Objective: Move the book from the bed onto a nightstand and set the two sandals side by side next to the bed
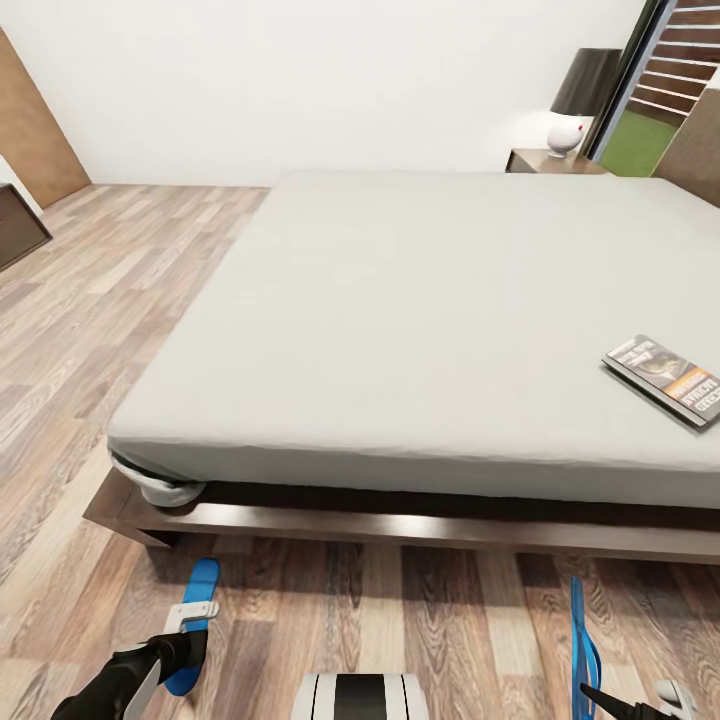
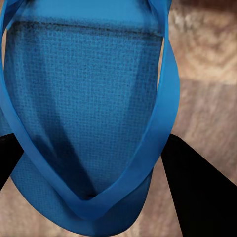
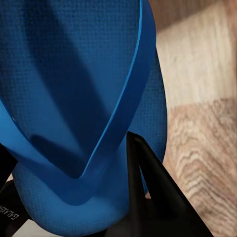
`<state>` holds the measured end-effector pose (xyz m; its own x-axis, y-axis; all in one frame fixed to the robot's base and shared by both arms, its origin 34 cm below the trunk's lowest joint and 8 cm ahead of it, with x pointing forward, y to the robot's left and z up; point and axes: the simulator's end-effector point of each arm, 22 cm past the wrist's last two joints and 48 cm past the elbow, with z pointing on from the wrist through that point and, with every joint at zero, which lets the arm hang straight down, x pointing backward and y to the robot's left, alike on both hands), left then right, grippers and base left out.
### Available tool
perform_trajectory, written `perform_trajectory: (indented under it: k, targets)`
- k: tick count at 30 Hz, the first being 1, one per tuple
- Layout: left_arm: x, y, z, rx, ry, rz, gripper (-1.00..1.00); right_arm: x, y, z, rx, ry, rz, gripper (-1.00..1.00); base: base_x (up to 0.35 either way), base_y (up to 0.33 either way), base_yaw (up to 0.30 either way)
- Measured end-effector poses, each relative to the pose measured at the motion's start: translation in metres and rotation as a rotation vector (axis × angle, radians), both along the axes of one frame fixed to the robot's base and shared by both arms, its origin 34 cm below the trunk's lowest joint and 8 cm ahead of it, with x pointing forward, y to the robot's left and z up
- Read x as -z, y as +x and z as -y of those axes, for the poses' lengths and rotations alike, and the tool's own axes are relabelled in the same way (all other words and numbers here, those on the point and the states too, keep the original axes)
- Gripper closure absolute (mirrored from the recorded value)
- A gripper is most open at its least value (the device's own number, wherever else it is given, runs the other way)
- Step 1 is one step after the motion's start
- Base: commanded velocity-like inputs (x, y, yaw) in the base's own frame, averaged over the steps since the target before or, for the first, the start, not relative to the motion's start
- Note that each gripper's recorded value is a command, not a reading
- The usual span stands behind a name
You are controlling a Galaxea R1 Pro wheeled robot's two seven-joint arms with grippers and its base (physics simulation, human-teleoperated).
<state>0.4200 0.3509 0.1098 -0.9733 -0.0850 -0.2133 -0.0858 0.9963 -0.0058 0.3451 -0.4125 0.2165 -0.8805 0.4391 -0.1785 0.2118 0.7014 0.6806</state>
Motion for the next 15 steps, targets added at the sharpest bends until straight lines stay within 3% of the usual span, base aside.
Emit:
perform_trajectory:
  k: [15]
  targets:
    - [0.0,-0.0001,-0.0002,-0.002,0.0,0.0,1.0,0.0,0.0,0.0,0.0,0.001,0.0,1.0,0.0,0.0,0.0]
